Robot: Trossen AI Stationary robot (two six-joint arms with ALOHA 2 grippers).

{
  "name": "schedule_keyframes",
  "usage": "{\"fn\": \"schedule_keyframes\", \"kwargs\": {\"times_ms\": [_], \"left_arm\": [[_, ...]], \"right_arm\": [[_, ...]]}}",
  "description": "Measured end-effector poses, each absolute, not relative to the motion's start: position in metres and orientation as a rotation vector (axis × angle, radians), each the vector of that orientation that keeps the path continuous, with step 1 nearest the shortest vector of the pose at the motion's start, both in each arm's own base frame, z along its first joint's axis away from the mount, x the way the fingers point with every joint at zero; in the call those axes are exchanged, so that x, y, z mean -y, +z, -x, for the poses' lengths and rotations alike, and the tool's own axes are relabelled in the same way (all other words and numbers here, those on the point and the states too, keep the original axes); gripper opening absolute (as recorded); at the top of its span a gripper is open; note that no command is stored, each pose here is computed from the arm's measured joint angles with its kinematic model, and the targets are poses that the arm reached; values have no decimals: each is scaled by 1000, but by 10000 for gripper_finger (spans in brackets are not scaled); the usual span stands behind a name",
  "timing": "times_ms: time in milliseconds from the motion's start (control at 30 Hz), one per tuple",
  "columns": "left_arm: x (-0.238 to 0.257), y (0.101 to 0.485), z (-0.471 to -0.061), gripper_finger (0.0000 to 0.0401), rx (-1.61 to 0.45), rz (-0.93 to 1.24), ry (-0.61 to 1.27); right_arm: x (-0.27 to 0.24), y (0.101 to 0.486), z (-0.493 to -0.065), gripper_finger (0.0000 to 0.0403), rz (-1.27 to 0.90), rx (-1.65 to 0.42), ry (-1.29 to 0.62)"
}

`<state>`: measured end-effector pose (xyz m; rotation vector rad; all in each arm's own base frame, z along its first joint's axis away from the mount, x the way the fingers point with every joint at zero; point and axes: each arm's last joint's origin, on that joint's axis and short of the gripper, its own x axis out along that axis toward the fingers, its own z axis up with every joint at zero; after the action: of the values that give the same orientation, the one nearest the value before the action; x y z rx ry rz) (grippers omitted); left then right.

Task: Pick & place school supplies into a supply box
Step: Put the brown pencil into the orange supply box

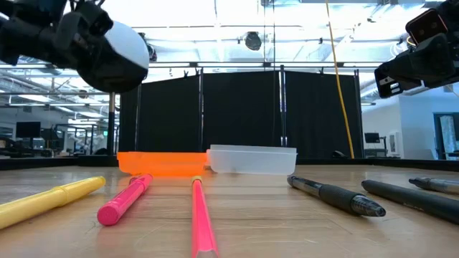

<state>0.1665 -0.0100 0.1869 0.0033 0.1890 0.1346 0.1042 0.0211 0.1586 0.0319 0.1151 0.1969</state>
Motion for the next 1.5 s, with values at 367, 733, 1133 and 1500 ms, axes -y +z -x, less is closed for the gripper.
{"fn": "schedule_keyframes", "kwargs": {"times_ms": [367, 733, 1133, 1500], "left_arm": [[-22, 153, -149, 1, -269, -36, 338], [-35, 151, -144, 30, -274, -41, 592], [-36, 150, -143, 4, -303, -111, 595], [-36, 150, -143, 36, -302, -95, 594]], "right_arm": [[-19, 181, -105, 0, -32, 118, 120], [-15, 232, -112, 0, -56, 97, -137], [-49, 357, -193, 0, -206, -810, -476], [-103, 290, -237, 0, -587, -1434, -801]]}}
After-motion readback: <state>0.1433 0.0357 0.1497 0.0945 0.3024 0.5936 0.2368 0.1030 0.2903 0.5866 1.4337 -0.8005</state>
